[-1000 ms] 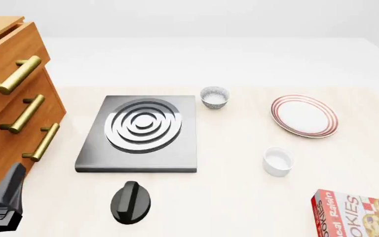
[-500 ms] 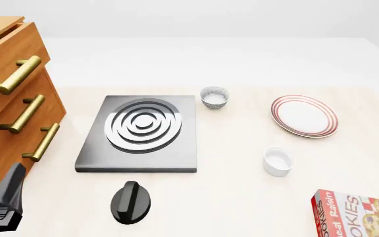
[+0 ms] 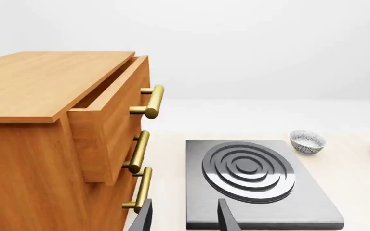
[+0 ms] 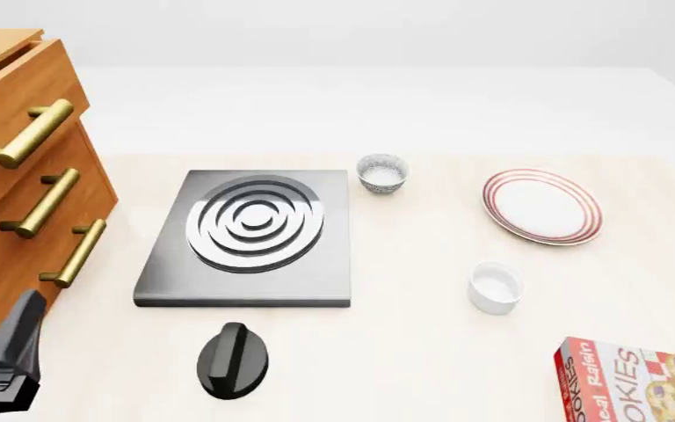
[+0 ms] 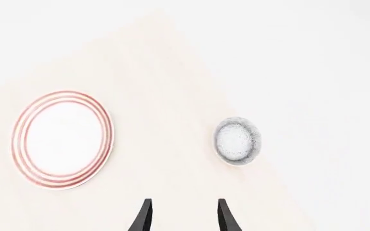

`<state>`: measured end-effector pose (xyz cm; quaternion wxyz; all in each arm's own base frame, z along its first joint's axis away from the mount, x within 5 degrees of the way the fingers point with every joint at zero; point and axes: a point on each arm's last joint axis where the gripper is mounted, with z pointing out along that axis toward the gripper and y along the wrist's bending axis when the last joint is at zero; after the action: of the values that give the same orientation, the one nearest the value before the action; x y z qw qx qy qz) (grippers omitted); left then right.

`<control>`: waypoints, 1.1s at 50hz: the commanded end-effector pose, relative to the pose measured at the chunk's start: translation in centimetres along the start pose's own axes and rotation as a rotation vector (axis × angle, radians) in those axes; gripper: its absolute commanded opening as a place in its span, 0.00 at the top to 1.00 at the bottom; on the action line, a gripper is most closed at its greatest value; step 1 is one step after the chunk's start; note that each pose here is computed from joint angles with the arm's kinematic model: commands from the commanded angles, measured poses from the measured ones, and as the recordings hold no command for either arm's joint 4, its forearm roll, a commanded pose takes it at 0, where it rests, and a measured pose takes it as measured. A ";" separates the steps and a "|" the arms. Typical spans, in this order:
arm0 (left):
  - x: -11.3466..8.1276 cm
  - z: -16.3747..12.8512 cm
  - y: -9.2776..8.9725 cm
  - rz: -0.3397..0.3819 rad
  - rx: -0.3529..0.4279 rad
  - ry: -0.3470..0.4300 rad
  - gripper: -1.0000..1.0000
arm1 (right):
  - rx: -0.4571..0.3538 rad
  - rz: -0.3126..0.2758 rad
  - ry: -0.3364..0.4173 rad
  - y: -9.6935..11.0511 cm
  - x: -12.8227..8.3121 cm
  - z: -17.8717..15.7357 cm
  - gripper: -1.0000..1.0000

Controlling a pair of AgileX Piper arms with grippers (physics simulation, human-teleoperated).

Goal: Pick the akita bowl next to the cookies box and place it on the plate.

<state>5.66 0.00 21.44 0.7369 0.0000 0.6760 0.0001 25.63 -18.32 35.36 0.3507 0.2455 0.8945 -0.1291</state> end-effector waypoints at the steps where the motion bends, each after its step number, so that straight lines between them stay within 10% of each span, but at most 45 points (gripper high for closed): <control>1: 0.0 0.0 0.0 0.000 0.000 0.000 0.00 | 0.022 0.016 0.034 -1.2 -0.3 1.8 0.00; 55: 0.0 0.0 0.0 0.000 0.000 0.000 0.00 | 0.106 0.070 0.143 -7.6 -1.6 8.2 0.00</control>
<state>5.66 0.00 21.44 0.7369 0.0000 0.6761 0.0001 27.13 -27.12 31.80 0.2888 0.2957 0.8988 -0.1457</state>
